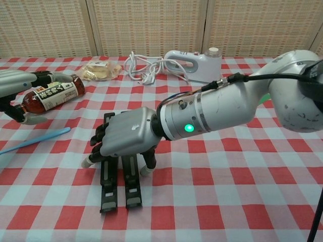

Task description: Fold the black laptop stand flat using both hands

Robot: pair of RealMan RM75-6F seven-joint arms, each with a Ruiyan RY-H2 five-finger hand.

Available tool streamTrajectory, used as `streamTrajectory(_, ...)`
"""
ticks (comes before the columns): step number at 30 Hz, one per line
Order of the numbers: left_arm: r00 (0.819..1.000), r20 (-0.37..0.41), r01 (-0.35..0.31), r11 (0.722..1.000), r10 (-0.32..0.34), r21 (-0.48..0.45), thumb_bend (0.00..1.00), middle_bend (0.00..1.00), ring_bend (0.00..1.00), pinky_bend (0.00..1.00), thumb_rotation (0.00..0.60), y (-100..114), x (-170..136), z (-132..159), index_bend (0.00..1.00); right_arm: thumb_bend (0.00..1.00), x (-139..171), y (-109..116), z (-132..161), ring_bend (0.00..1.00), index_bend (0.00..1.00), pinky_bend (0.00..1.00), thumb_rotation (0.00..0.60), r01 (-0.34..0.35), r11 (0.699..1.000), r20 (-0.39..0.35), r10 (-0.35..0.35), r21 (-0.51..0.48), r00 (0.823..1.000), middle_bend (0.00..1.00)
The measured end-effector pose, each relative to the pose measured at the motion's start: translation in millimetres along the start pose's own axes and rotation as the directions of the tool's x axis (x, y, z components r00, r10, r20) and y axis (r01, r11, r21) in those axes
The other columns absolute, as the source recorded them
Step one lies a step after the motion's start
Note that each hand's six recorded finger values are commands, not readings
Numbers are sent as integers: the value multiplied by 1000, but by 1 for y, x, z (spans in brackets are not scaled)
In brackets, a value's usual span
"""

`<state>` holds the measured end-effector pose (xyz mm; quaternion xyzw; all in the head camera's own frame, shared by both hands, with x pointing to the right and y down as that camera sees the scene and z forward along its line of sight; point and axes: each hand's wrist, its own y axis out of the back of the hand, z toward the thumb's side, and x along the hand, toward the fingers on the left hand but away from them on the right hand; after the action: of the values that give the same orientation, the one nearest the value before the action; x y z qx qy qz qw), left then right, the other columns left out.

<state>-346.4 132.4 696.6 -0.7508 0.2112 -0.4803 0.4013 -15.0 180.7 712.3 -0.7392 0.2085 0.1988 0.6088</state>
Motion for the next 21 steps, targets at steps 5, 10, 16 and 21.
streamTrajectory(5, 1000, 1, -2, 1000, 2, -4, 287, 0, 0, 180, 600, 0, 1, 1, 0, 226, 0, -1, -1, 0, 116, 0, 600, -11, 1000, 4, 11, 3, 1000, 185)
streamTrajectory(10, 1000, 1, -2, 1000, 2, -4, 287, 0, 0, 179, 600, -1, 1, 1, 0, 237, -1, -1, -1, 0, 201, 0, 600, -15, 1000, 7, 15, 9, 1000, 246)
streamTrajectory(16, 1000, 1, -1, 1000, 1, -2, 288, 0, 0, 178, 600, -2, 0, 1, 0, 265, -1, 1, -3, 4, 359, 0, 600, 12, 1000, 15, -12, 16, 1000, 348)
streamTrajectory(21, 1000, 4, -4, 1000, 4, -2, 287, 0, 0, 176, 600, -2, 1, 2, 0, 282, 0, 2, -2, 40, 415, 1, 600, 33, 999, 19, -34, 13, 999, 388)
